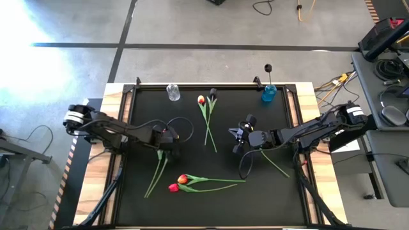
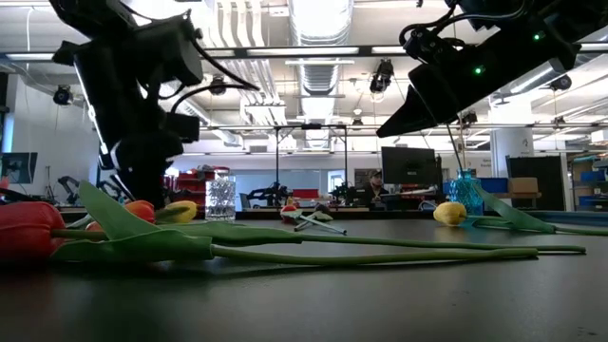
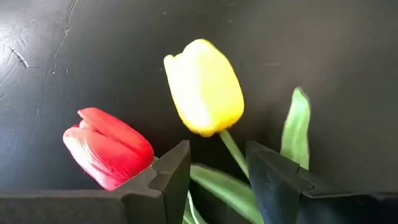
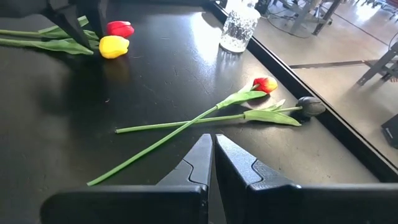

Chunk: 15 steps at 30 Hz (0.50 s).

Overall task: Sort flowers into vase by color
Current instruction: Put the left yellow flower into the transparent vase

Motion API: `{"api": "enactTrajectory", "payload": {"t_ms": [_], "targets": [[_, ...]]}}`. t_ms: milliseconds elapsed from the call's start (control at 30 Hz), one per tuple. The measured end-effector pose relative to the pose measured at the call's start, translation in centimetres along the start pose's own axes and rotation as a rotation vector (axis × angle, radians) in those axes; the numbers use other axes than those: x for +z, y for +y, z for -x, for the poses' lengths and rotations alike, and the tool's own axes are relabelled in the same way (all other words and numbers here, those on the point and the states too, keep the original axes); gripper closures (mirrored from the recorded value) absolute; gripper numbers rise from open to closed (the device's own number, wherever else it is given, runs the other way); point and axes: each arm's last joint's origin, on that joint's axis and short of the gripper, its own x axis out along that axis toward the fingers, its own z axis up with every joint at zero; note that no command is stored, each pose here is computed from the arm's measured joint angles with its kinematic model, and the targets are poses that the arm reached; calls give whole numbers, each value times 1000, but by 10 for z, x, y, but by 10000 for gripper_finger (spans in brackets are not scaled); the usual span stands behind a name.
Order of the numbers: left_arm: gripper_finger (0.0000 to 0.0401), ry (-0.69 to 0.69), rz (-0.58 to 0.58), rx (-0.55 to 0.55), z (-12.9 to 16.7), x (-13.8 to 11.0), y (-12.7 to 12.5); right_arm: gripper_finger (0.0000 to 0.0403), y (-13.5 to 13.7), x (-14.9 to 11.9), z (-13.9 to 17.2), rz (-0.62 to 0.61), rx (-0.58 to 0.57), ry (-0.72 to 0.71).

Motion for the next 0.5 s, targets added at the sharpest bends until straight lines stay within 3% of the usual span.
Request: {"api": "enactTrajectory", "payload": {"t_ms": [333,500], "targets": [[279,-48,-12,-37,-7,2,-1,390,0,0,0,-3,0,0],[312,-47,-35,-36,-7,2,-1,390,0,0,0,-3,0,0]]}}
